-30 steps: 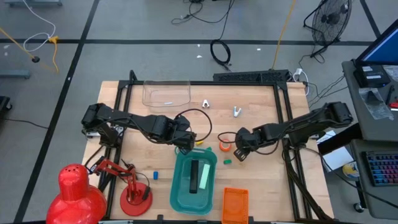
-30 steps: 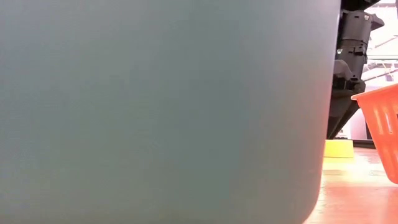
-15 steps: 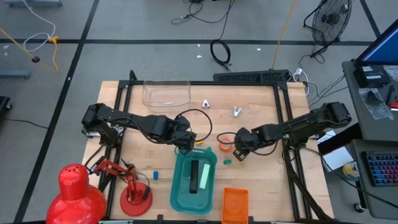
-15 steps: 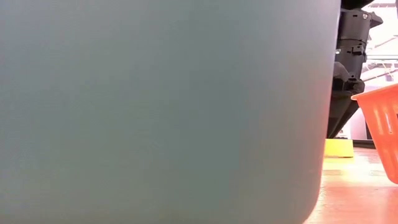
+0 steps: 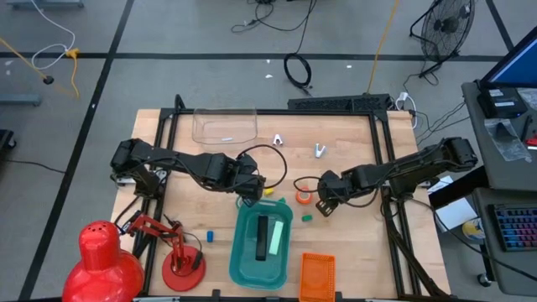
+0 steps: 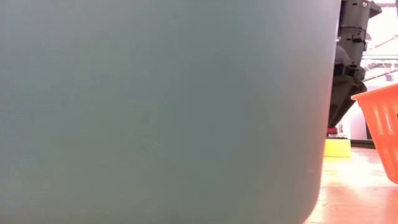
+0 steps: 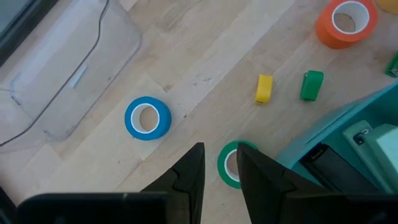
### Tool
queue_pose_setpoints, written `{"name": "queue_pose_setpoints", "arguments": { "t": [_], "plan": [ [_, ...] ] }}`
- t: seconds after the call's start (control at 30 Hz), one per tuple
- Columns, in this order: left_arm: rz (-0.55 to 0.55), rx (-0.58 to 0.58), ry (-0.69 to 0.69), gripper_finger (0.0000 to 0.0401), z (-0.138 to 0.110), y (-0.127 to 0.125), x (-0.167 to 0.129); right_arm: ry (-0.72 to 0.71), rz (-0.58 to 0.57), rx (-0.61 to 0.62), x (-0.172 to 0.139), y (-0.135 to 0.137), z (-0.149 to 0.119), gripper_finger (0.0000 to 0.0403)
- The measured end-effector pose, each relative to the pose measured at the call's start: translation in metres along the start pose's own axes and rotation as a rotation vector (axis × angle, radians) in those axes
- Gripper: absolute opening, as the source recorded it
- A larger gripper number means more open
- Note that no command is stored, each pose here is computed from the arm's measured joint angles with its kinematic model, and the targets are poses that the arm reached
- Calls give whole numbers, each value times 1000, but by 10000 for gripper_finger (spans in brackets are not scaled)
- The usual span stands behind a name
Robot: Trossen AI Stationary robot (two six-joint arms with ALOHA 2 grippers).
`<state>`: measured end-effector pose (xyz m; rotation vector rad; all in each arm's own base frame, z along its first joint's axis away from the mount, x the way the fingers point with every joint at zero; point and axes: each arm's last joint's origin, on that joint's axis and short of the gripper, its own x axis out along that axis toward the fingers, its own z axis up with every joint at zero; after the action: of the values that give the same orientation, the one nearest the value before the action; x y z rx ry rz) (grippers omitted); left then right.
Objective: Pick and place Stapler, Stapler remover, tape
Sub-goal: Put the yellow tape into the transparent bin
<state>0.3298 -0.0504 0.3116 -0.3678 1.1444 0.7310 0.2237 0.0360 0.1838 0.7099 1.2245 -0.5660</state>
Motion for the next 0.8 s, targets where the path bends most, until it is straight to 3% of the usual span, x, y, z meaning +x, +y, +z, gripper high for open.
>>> {"name": "queue_pose_setpoints", "arguments": {
  "t": [0.27,0.43,0.63,0.8],
  "plan": [
    [-1,3,0,97,0,0,0,-6,-80,33,10,-16,1,218],
    [-2,9,0,97,0,0,0,42,-27,57,25,-24,-6,247],
    [-3,21,2,97,-1,0,0,19,15,82,37,-29,-11,232],
    [-4,28,3,97,-1,0,0,18,5,133,38,-30,-11,166]
  ]
}}
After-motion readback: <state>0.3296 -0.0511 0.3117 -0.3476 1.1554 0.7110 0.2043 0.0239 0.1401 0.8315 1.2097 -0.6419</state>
